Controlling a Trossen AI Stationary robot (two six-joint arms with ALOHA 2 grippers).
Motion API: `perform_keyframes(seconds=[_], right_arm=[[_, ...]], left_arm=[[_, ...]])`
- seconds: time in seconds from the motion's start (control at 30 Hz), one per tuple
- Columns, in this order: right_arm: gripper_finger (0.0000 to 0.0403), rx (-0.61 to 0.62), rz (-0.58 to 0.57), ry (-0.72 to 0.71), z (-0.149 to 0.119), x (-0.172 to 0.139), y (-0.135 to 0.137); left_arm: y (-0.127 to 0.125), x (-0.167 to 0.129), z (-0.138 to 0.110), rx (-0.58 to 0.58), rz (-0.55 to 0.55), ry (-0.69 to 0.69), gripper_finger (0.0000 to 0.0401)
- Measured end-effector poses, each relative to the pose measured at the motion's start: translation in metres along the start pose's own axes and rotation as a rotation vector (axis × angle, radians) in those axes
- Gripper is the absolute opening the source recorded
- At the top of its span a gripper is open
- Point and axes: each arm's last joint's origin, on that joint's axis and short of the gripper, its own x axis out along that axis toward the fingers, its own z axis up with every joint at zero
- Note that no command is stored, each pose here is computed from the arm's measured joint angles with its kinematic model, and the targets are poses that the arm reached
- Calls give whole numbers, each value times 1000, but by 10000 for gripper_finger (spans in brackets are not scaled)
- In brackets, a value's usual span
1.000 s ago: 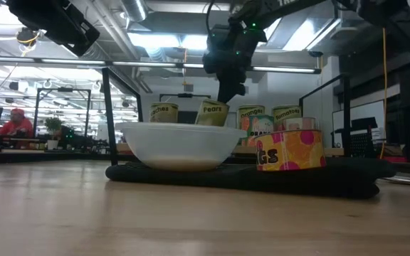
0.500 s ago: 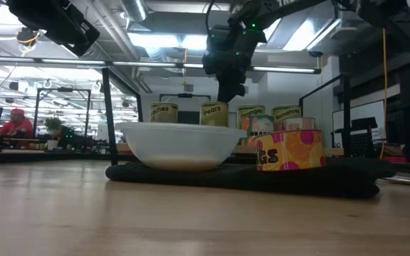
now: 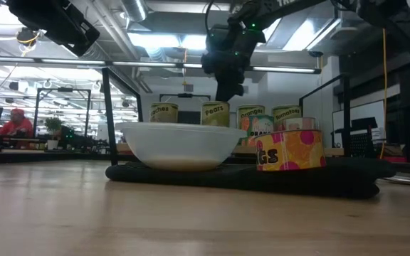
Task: Pick and place cans onto a shelf
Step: Put the canned pears on the shelf, then put the canned pineapple rings on the shelf
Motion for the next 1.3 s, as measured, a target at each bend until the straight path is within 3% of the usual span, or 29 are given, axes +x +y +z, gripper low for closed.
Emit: perform_keyframes(seconds=[0.5, 0.7, 0.93, 1.13, 1.3], right_arm=[[77, -10, -8, -49, 4, -2, 0], [77, -37, 15, -79, 1, -32, 16], [77, -154, 90, -53, -9, -60, 81], [78, -271, 165, 55, -27, -49, 162], [78, -307, 28, 159, -61, -24, 231]], left_arm=[[0, 0, 0, -5, 0, 0, 44], [0, 0, 1, -73, -8, -6, 44], [0, 0, 1, -78, -6, -8, 44], [0, 0, 1, -78, -6, -10, 44], [0, 0, 2, -78, -7, -15, 44]])
